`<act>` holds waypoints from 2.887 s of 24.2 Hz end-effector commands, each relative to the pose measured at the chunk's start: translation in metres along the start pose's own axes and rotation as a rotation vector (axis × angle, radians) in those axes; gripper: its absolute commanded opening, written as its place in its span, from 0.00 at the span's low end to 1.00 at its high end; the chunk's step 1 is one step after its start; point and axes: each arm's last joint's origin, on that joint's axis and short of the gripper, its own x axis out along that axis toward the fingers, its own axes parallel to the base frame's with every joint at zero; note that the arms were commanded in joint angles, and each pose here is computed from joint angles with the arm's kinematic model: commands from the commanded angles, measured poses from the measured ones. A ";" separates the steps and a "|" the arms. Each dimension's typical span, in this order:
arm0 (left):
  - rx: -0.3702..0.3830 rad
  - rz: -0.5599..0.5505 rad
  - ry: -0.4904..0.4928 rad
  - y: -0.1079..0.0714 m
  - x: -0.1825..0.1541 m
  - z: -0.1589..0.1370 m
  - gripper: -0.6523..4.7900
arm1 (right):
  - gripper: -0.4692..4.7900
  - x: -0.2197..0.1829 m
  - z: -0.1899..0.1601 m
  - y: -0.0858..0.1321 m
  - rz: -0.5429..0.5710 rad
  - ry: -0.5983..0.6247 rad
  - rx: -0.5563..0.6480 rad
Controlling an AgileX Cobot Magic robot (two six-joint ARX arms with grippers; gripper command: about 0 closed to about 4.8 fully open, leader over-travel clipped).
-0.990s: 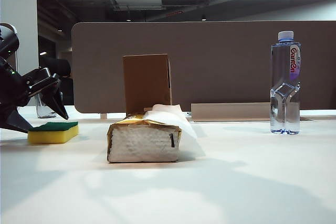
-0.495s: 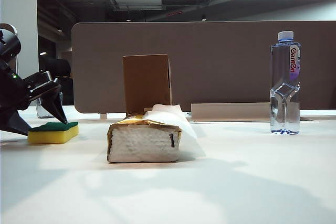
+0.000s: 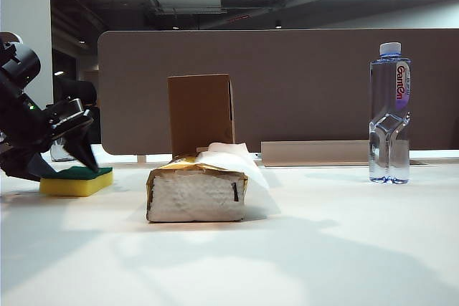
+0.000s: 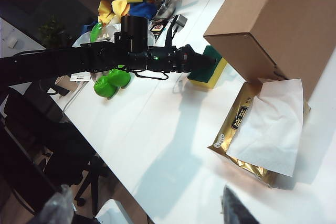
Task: Move the sponge from left to right to wipe the table, avoiding obstacles on the table, and finally reaching the bottle of mineral water.
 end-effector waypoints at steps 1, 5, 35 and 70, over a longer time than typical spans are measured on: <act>-0.022 0.031 0.042 0.004 0.001 -0.006 0.67 | 0.78 -0.001 0.002 0.002 0.008 -0.011 -0.020; 0.010 0.055 0.059 0.005 0.001 -0.007 0.50 | 0.78 -0.001 0.002 0.002 0.007 -0.011 -0.020; -0.003 0.081 0.296 0.003 -0.005 -0.031 0.11 | 0.78 -0.001 0.002 0.002 0.001 -0.014 -0.020; 0.021 0.074 0.342 -0.029 -0.046 -0.100 0.11 | 0.78 -0.001 0.002 0.002 0.005 -0.013 -0.021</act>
